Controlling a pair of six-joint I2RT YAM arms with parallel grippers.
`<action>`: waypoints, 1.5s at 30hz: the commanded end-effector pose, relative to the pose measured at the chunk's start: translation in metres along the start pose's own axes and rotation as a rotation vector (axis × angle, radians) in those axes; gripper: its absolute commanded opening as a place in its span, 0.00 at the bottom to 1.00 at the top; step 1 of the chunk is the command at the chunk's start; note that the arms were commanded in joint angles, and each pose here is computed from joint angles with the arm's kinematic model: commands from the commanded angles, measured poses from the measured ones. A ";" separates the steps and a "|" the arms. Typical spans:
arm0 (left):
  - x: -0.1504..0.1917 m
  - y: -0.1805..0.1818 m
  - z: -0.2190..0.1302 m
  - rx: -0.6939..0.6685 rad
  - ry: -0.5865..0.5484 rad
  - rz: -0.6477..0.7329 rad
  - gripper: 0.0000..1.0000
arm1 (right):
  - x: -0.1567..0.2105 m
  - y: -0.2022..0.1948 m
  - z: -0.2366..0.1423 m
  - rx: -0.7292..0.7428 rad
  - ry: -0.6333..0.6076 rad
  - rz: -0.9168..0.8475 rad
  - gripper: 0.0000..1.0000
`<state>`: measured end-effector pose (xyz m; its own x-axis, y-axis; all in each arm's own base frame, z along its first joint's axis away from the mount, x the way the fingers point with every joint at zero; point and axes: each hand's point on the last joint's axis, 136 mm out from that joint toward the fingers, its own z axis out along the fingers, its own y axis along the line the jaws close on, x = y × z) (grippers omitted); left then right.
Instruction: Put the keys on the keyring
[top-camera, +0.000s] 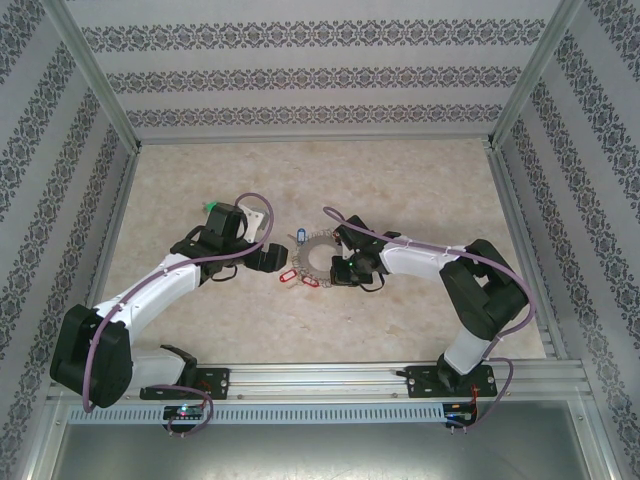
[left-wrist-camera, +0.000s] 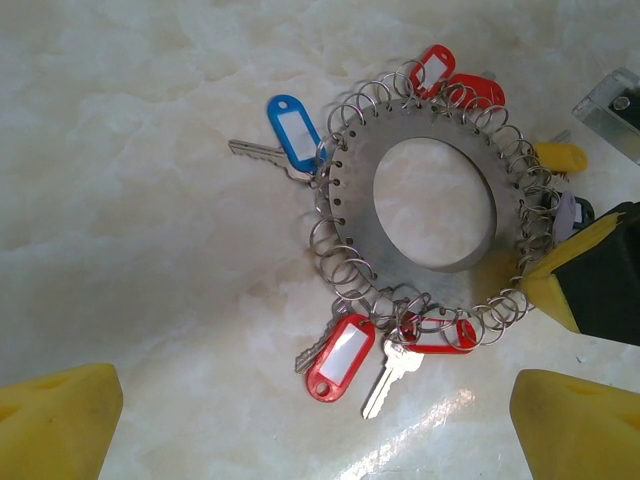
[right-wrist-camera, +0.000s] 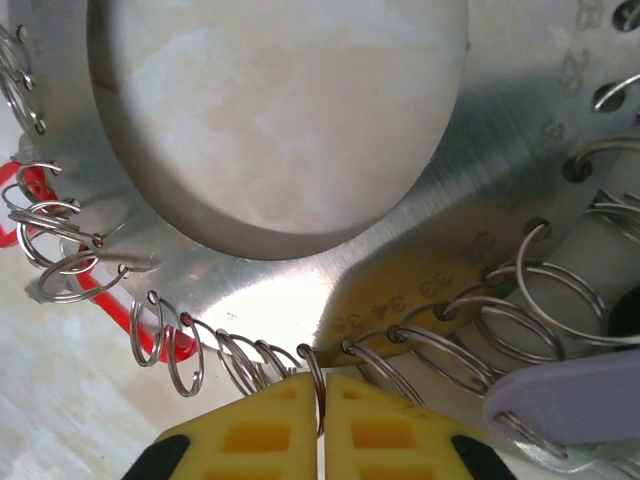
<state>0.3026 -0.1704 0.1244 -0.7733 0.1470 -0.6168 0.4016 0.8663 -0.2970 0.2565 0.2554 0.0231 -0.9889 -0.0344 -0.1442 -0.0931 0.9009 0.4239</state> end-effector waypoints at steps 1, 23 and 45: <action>0.000 -0.012 -0.001 0.048 -0.009 0.045 0.99 | -0.004 0.002 -0.003 0.019 -0.018 -0.012 0.05; -0.029 -0.130 -0.017 0.427 -0.429 0.842 0.90 | -0.057 0.073 -0.121 -0.183 -0.228 0.105 0.00; -0.068 -0.155 -0.031 0.474 -0.517 0.850 0.82 | -0.068 0.108 -0.193 -0.261 -0.553 -0.708 0.00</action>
<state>0.2885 -0.2938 0.1951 0.0356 0.3644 -0.9306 0.9297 0.3294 0.1645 0.2849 0.2670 0.2267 -0.6766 -0.2237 -0.7015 -0.6160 0.6939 0.3729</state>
